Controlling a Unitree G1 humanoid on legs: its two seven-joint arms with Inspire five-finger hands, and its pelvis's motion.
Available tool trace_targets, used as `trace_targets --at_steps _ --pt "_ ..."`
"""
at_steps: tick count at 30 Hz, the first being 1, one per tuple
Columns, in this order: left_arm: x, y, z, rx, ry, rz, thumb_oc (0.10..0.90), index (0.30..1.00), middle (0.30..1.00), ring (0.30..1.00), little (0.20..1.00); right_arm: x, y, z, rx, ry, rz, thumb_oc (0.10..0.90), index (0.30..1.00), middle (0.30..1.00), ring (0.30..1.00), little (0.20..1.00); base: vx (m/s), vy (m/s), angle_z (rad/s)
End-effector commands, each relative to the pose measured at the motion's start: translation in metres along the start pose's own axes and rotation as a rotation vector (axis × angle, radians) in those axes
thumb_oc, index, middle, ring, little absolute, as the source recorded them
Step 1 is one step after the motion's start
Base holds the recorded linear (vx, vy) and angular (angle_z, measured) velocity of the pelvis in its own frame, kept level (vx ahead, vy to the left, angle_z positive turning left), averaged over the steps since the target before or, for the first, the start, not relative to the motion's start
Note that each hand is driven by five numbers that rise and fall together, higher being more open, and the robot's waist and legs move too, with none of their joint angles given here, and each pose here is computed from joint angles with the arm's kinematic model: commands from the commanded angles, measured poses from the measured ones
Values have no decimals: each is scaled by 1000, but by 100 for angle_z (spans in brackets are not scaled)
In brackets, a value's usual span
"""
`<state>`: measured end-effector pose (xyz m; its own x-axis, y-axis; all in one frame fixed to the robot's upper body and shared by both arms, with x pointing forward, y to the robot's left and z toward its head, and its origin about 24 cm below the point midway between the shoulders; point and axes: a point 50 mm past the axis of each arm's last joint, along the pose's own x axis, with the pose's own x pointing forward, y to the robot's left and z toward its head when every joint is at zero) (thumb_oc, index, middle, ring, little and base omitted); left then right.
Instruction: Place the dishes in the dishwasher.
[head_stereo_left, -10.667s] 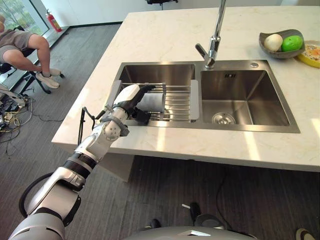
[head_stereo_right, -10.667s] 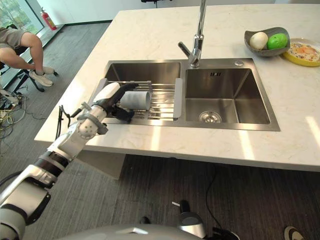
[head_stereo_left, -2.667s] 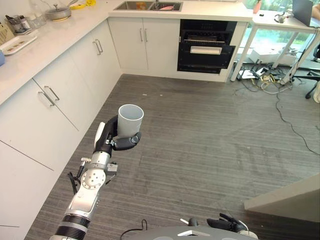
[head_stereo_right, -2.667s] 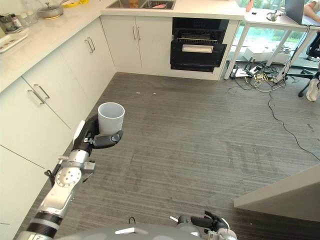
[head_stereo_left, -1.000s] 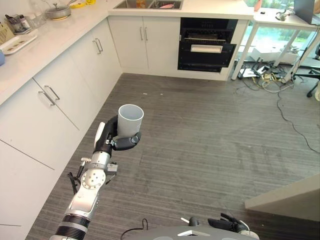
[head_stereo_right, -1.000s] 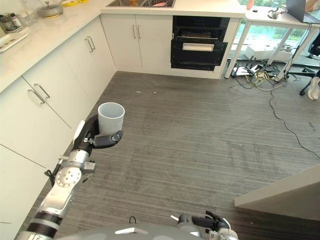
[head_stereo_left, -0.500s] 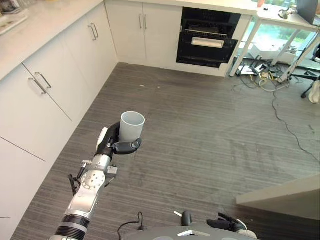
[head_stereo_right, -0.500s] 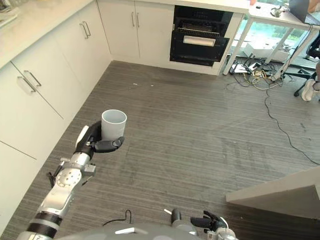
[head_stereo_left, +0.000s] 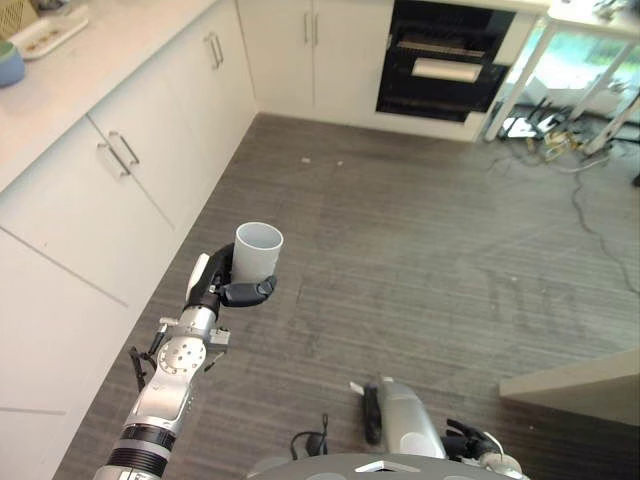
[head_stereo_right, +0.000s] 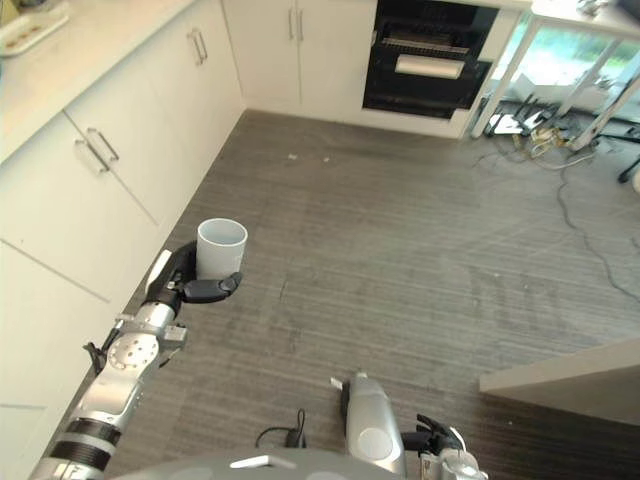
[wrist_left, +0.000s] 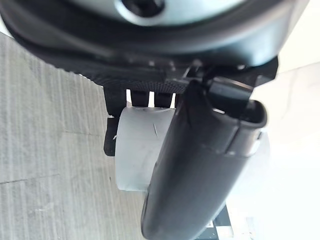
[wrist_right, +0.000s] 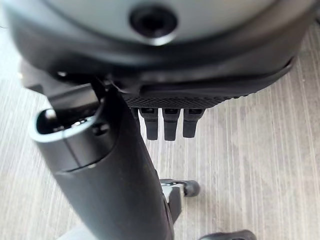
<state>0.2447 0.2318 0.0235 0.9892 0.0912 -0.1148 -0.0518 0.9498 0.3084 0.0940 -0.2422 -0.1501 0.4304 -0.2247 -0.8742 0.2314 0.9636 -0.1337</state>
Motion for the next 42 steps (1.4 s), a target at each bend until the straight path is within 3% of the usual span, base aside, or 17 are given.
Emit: trace_targets --at_steps 1,11,15,23,31,42 --pt "6 13 56 9 -290 36 400 300 300 300 300 4 5 26 -11 -112 -2 800 900 900 900 900 508 -94 83" --pt "-3 2 46 0 -272 -11 400 300 300 300 300 1 -6 22 -76 -119 7 800 900 900 900 900 661 -174 30" --pt "-5 16 51 -12 -289 40 400 300 300 300 300 4 -7 40 -104 -155 -13 800 900 900 900 900 653 -333 -13" --pt "-15 27 44 -20 -266 99 400 300 300 300 300 5 0 54 -175 -197 17 800 900 900 900 900 669 54 -112" --pt "-18 23 30 -17 -193 98 400 300 300 300 300 2 -5 1 -126 -21 -19 800 900 900 900 900 791 247 -57" --pt "0 14 50 32 -269 45 400 300 300 300 300 1 -6 -14 -90 51 -32 800 900 900 900 900 638 185 19"
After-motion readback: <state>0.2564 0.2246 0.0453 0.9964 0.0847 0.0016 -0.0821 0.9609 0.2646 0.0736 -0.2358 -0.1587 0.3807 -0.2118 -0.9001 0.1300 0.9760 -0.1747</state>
